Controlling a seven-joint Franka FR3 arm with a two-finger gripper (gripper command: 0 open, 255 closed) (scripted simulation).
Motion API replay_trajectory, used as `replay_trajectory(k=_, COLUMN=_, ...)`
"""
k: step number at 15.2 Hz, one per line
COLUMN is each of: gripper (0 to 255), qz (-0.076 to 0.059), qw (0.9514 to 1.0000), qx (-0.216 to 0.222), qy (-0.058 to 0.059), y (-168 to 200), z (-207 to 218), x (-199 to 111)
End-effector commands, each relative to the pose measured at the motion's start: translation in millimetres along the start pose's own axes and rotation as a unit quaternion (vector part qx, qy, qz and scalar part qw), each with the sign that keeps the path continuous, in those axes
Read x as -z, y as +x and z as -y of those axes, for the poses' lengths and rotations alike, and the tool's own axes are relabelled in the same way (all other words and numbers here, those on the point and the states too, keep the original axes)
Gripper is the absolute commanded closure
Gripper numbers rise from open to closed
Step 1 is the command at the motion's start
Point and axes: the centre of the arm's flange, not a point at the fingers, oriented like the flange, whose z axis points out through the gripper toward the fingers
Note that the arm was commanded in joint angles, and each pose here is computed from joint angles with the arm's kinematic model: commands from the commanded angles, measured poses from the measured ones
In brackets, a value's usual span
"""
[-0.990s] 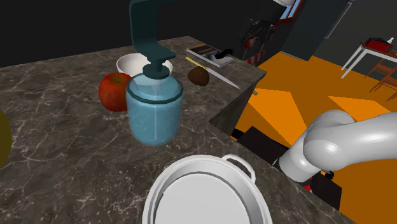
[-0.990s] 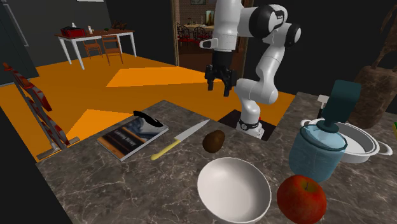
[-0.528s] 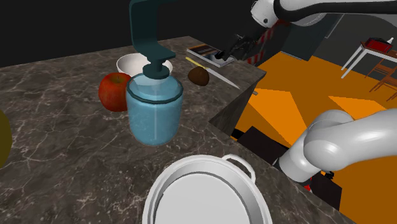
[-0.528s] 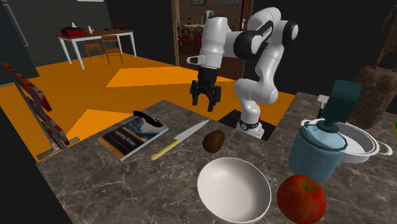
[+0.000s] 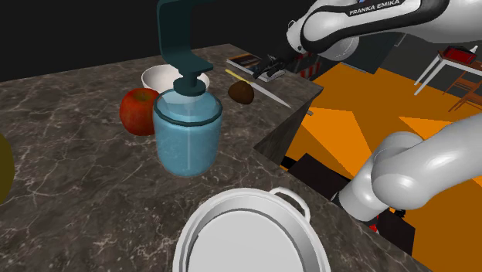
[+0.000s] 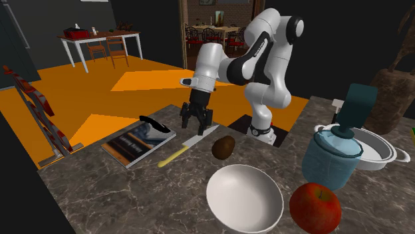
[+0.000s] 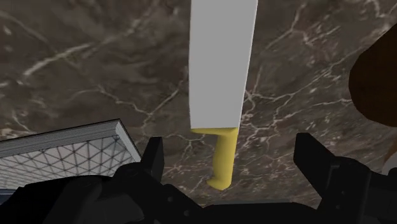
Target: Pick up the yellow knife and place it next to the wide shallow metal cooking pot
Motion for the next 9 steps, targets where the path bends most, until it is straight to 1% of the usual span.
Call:
replay_trajectory(k=1, gripper=0, qz=-0.012, qw=0.9999, qx=0.005, qy=0.001, y=2.4, z=-4.6, x=-14.2)
replay_trajectory(k=7, gripper=0, qz=-0.012, qw=0.9999, qx=0.005, qy=0.001, y=3.2, z=-4.5, x=-45.9)
replay_trajectory(k=9, gripper=0, qz=-0.012, qw=0.9999, qx=0.005, qy=0.001, y=3.3, z=-4.5, x=-48.9)
